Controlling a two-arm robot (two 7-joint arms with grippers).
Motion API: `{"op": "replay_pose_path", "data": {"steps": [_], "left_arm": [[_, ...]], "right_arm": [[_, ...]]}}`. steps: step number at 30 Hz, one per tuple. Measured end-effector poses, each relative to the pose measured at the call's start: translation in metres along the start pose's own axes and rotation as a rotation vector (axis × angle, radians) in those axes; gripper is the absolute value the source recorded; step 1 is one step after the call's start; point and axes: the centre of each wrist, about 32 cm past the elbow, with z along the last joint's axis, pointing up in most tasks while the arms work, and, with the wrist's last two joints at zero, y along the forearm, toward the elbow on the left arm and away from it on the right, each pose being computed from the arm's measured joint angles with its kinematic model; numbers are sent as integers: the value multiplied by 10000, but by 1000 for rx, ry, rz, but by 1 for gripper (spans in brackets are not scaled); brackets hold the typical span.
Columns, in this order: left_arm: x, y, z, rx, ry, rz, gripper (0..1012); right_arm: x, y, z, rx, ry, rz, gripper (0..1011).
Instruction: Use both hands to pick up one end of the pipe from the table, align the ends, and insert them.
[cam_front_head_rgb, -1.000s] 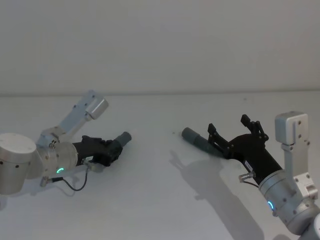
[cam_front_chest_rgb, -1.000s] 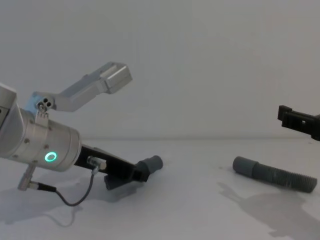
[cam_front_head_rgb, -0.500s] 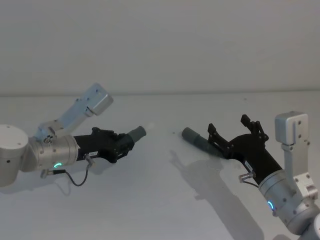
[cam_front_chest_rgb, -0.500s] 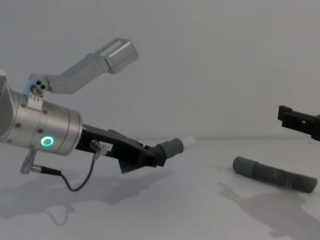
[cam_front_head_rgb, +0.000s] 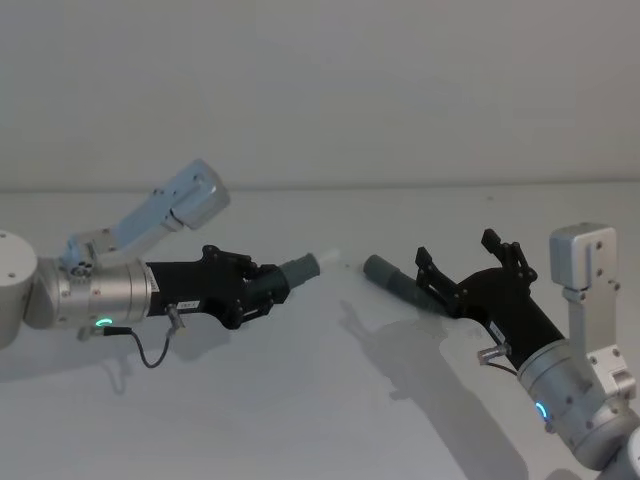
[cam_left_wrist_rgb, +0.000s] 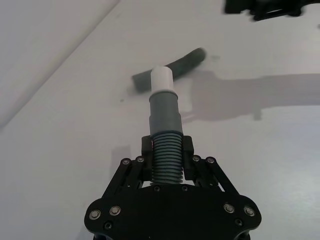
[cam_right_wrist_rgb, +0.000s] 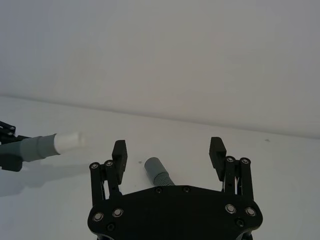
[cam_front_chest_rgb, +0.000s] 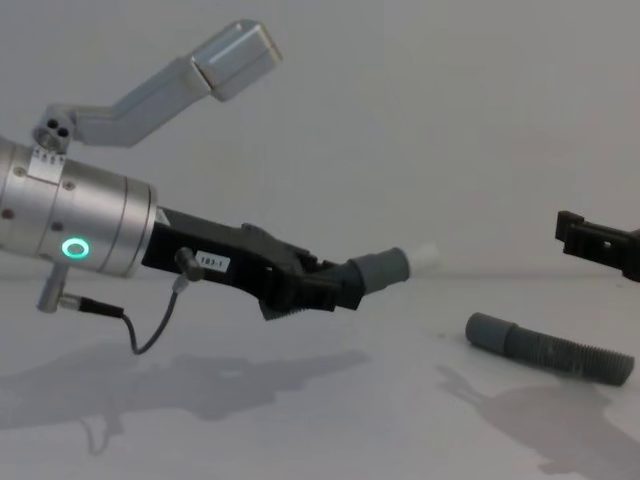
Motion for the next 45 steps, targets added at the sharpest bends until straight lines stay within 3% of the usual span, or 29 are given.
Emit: {"op": "replay_pose_path", "data": {"steps": [8, 20, 32, 45], "left_arm": [[58, 57, 84, -37, -77, -110, 301], [144, 120, 215, -69, -181, -263, 301], [176, 153, 281, -78, -229, -329, 301], [187, 165, 305, -80, -247, -354, 301]], "right_arm": [[53, -17, 11, -10, -19, 12, 1000], [298, -88, 96, -55, -123, 62, 1000], [414, -115, 129, -75, -159, 93, 1000], [502, 70, 78, -81, -85, 209, 1000]]}}
